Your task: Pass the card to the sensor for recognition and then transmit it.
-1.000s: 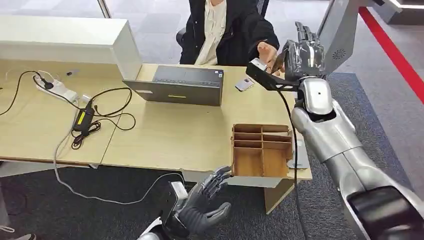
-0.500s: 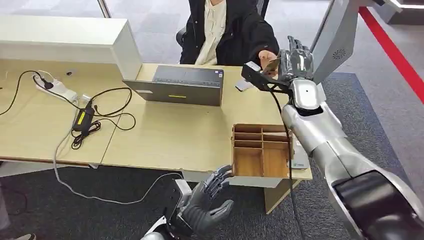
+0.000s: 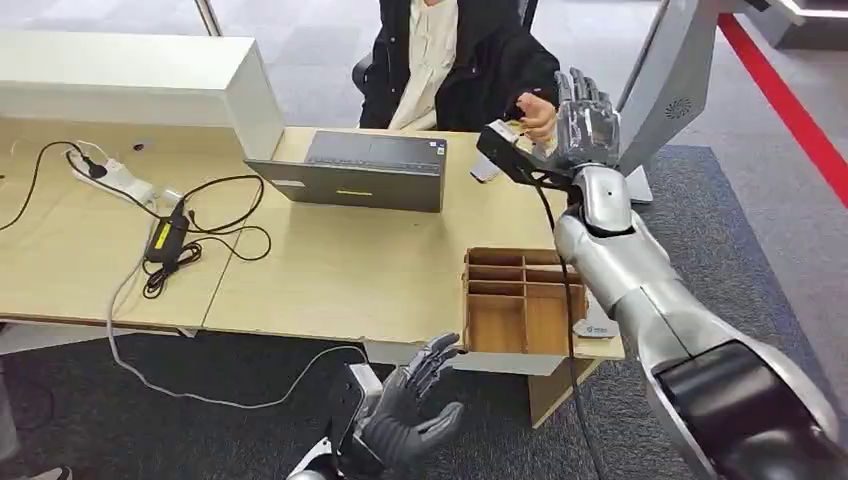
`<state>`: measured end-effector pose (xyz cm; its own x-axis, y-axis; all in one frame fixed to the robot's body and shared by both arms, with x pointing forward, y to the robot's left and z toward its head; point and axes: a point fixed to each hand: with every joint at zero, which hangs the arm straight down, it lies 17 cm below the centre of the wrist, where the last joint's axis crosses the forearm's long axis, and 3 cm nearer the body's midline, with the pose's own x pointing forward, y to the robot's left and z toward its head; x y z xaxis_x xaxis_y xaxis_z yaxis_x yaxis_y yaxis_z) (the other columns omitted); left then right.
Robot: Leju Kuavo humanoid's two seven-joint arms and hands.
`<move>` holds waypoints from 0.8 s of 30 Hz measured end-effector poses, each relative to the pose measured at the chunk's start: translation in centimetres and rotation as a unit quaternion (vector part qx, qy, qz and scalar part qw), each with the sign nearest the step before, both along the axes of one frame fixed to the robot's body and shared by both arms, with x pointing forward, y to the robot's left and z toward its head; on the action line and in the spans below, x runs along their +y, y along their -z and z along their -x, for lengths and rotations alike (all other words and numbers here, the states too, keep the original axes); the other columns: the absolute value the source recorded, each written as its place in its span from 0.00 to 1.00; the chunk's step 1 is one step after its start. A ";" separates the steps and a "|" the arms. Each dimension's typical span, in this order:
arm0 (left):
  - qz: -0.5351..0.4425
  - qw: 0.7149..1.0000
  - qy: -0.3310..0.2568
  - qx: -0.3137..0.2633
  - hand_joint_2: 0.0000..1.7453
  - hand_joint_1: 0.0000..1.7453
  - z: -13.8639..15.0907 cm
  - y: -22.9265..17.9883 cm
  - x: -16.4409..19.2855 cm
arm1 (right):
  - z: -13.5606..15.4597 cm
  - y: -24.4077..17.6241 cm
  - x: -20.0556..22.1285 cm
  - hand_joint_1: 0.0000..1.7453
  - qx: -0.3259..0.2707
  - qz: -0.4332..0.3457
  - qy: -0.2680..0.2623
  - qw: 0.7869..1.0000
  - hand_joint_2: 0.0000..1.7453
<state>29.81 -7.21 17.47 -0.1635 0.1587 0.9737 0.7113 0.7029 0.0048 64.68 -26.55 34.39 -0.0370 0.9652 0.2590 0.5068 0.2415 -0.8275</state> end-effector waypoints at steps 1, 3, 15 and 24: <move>-0.004 1.000 -0.004 0.000 1.00 0.00 -0.1 0.2 0.1 | 0.4 -0.4 0.3 0.00 -0.017 -0.012 -0.009 1.000 1.00; -0.007 1.000 -0.011 -0.002 1.00 0.00 -0.2 0.3 0.3 | 1.3 -0.7 1.2 0.00 -0.038 -0.026 -0.028 0.999 1.00; -0.020 0.996 -0.086 0.015 1.00 0.00 -1.9 2.4 3.5 | 10.5 5.1 4.1 0.00 -0.066 -0.382 -0.199 0.900 1.00; -0.011 0.992 -0.123 0.023 1.00 0.00 -2.2 2.8 5.5 | 17.5 11.7 3.6 0.00 -0.043 -0.623 -0.242 0.742 1.00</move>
